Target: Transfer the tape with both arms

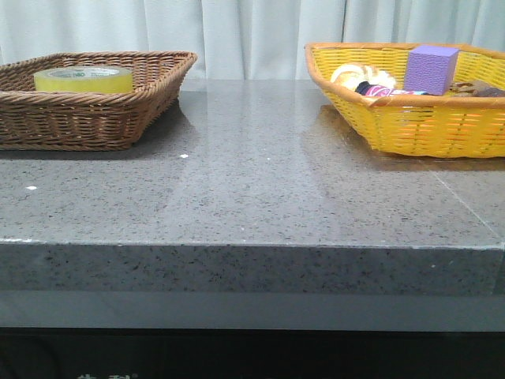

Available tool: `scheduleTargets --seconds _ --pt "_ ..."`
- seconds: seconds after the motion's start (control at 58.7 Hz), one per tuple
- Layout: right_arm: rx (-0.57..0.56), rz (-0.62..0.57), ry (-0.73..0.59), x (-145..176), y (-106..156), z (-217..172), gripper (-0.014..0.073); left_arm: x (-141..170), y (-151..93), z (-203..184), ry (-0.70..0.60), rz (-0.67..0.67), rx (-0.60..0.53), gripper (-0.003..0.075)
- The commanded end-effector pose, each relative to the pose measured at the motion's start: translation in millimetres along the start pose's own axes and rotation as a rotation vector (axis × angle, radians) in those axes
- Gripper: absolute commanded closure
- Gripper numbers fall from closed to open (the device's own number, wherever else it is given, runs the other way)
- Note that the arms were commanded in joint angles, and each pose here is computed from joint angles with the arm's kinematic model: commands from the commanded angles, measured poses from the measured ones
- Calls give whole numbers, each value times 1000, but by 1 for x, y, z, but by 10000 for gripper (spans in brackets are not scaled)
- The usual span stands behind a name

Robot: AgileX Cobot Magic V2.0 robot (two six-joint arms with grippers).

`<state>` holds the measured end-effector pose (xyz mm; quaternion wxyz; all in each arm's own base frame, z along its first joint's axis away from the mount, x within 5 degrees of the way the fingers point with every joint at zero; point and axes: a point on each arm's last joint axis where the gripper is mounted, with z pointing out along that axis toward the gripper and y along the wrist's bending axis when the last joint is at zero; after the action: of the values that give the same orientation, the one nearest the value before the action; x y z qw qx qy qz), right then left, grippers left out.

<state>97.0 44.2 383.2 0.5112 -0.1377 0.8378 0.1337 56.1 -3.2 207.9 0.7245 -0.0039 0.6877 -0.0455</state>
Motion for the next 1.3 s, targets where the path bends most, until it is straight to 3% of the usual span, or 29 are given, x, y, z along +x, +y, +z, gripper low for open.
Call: scheduleTargets --seconds 0.0,0.682,0.989,1.278 --pt "1 -6 -90 -12 0 -6 664 4 0 -1 -67 -9 11 740" --pt "18 -8 -107 -7 -2 -8 664 4 0 -1 -66 -9 11 740" --pt "226 52 -391 53 -22 -26 660 4 0 -1 -66 -9 11 740" --pt "345 134 -598 131 -33 -3 660 4 0 -1 -66 -9 11 740"
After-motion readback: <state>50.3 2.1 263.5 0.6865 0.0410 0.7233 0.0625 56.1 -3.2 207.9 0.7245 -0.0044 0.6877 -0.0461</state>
